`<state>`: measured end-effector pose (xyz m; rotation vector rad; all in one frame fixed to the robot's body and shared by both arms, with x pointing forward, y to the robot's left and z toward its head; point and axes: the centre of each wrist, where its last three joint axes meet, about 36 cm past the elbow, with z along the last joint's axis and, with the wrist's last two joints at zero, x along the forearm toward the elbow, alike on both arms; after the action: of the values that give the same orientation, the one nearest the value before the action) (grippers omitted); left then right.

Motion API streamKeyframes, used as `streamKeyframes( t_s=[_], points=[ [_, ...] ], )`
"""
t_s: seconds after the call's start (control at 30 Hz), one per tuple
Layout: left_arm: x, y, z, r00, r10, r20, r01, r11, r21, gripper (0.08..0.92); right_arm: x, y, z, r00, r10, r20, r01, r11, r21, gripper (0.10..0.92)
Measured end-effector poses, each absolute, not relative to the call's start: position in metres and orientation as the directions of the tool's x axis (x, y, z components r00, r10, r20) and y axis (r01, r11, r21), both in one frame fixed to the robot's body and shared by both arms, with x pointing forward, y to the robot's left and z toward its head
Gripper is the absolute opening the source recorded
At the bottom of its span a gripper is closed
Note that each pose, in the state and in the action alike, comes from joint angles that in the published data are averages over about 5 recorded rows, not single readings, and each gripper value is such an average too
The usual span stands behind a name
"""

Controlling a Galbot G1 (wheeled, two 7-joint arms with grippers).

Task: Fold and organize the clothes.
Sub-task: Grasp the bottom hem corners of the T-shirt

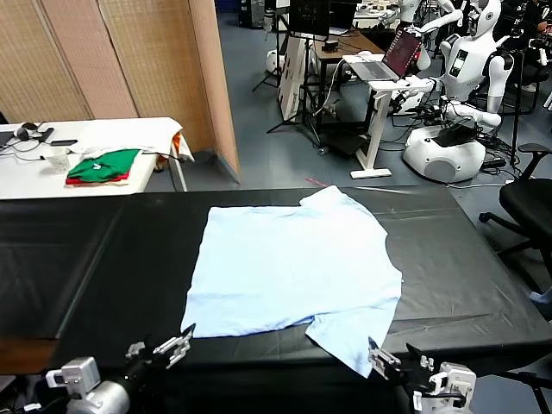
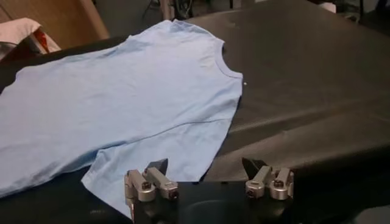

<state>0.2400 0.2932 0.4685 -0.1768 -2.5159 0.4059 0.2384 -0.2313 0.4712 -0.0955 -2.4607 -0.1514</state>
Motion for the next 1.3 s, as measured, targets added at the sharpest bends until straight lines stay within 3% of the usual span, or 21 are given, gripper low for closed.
streamKeyframes(
  t_s=[0.7,0.87,0.97,1.03,1.23,1.3],
  points=[
    [0.246,0.287,0.430,-0.817,0.187,0.545,0.036,0.961,-0.276,0.907,0.241,-0.211,0.445,-0.766,0.008,0.643,0.074,0.994,0.076,0.907],
    [0.248,0.286,0.425,-0.815,0.186,0.548,0.038,0.962,-0.270,0.883,0.241,-0.212,0.444,-0.769,0.012,0.639,0.078,0.994,0.075,0.836],
    [0.248,0.285,0.423,-0.814,0.189,0.549,0.046,0.963,-0.264,0.758,0.241,-0.212,0.445,-0.770,0.013,0.638,0.079,0.994,0.076,0.753],
    [0.248,0.284,0.422,-0.814,0.189,0.549,0.050,0.965,-0.258,0.628,0.240,-0.211,0.446,-0.770,0.014,0.637,0.081,0.994,0.077,0.674],
    [0.247,0.283,0.420,-0.812,0.187,0.554,0.052,0.967,-0.250,0.258,0.234,-0.209,0.451,-0.776,0.016,0.631,0.087,0.993,0.081,0.308],
    [0.246,0.283,0.420,-0.812,0.184,0.555,0.049,0.967,-0.249,0.183,0.232,-0.209,0.454,-0.780,0.016,0.625,0.087,0.993,0.083,0.199]
  ],
)
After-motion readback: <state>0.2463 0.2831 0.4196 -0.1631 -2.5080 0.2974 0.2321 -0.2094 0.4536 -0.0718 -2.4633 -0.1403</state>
